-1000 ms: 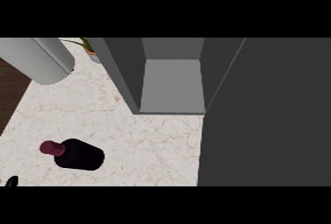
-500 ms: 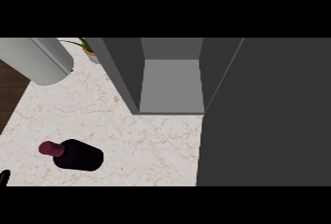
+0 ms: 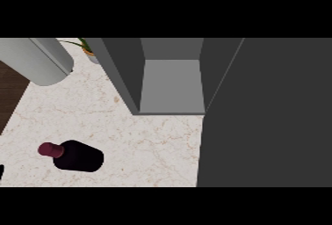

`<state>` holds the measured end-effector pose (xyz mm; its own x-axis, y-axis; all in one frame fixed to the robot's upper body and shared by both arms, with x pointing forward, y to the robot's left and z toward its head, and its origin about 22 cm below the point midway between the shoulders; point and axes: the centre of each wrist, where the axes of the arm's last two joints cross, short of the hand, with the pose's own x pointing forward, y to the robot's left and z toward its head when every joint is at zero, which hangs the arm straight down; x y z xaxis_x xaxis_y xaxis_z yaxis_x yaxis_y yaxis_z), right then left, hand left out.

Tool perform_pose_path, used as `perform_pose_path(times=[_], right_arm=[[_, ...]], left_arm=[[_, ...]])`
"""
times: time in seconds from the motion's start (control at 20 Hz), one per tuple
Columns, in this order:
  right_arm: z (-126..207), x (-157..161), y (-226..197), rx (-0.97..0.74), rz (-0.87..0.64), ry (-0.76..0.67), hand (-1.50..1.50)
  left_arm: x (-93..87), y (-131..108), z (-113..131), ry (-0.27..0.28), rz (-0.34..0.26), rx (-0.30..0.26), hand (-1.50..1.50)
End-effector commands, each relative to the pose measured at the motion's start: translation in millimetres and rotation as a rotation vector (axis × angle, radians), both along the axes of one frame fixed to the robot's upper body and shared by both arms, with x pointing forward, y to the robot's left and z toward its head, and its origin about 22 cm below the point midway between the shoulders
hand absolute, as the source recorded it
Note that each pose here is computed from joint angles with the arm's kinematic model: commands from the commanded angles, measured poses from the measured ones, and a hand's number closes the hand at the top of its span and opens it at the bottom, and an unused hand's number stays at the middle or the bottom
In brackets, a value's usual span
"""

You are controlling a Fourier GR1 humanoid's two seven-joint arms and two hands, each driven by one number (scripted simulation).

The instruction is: Pick up the wine, place it into the cabinet and close the cabinet

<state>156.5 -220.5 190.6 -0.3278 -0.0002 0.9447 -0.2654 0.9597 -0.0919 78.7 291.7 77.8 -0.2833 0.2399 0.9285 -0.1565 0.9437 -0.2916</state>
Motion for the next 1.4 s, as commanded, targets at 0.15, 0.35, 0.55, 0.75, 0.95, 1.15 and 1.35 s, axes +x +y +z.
perform_pose_path(times=[0.15,0.35,0.55,0.75,0.95,1.15,1.35], right_arm=[[18.5,-36.4,0.6,0.037,0.049,-0.039,-1.50],[27.1,-24.0,-14.3,0.012,0.033,-0.056,-1.50],[7.4,-23.3,-4.0,0.024,0.026,-0.040,-1.50],[17.0,-38.3,-7.3,0.031,0.032,-0.047,-1.50],[19.5,-31.5,-1.7,0.036,0.023,-0.056,-1.50],[17.0,-30.8,-6.9,0.017,0.037,-0.039,-1.50],[22.3,-38.1,-6.3,0.020,0.036,-0.040,-1.50]], left_arm=[[26.6,30.9,-20.8,0.000,-0.005,-0.054,-1.50],[23.4,28.1,-62.6,0.019,0.025,-0.053,-1.50],[34.5,38.6,-61.9,0.004,0.075,-0.030,-1.50],[33.3,35.3,-76.9,0.021,0.060,-0.046,-1.50],[39.3,55.3,-88.3,0.032,0.056,-0.056,-1.50],[45.7,33.1,-124.7,0.016,0.035,-0.051,-1.50],[44.7,29.3,-139.1,0.034,0.023,-0.044,-1.50]])
